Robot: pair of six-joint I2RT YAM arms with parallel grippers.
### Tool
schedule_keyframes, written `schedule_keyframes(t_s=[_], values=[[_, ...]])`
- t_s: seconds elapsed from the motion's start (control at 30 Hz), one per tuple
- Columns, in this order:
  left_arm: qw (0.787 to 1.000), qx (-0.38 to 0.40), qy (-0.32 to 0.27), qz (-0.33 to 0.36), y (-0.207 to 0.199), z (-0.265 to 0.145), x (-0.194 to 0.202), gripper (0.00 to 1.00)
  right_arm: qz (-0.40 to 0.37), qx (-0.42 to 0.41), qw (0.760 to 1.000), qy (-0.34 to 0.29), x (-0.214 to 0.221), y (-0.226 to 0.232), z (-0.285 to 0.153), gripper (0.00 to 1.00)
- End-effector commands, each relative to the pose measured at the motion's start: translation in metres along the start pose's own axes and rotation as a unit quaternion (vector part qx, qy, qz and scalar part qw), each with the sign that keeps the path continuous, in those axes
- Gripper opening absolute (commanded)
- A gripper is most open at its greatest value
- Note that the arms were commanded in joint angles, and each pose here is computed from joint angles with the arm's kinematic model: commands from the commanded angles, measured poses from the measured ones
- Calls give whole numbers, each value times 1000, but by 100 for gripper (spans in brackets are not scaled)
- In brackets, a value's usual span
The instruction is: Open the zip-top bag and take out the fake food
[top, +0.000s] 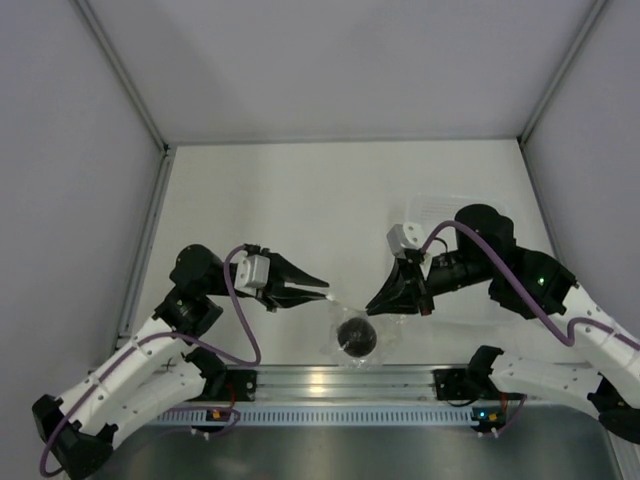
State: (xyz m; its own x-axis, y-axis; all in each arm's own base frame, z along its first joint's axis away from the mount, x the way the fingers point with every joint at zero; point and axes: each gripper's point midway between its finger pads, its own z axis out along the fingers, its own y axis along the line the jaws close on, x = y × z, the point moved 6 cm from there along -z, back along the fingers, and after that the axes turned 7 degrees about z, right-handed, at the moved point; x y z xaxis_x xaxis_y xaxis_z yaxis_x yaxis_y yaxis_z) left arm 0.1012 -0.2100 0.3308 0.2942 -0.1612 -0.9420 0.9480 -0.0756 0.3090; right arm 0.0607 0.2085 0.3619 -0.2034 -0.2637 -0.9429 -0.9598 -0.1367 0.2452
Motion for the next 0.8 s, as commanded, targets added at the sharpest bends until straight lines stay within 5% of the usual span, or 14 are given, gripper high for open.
schedule_keyframes(t_s=[0.0, 0.37, 0.77], values=[[999, 38, -28, 26, -7, 0, -20, 28, -35, -28, 999, -19, -16, 14, -5, 0], [997, 60, -41, 9, -14, 0, -25, 47, -32, -12, 999, -11, -13, 6, -1, 0], [996, 73, -44, -14, -9, 9, -29, 39, -39, -12, 999, -16, -15, 6, -1, 0]])
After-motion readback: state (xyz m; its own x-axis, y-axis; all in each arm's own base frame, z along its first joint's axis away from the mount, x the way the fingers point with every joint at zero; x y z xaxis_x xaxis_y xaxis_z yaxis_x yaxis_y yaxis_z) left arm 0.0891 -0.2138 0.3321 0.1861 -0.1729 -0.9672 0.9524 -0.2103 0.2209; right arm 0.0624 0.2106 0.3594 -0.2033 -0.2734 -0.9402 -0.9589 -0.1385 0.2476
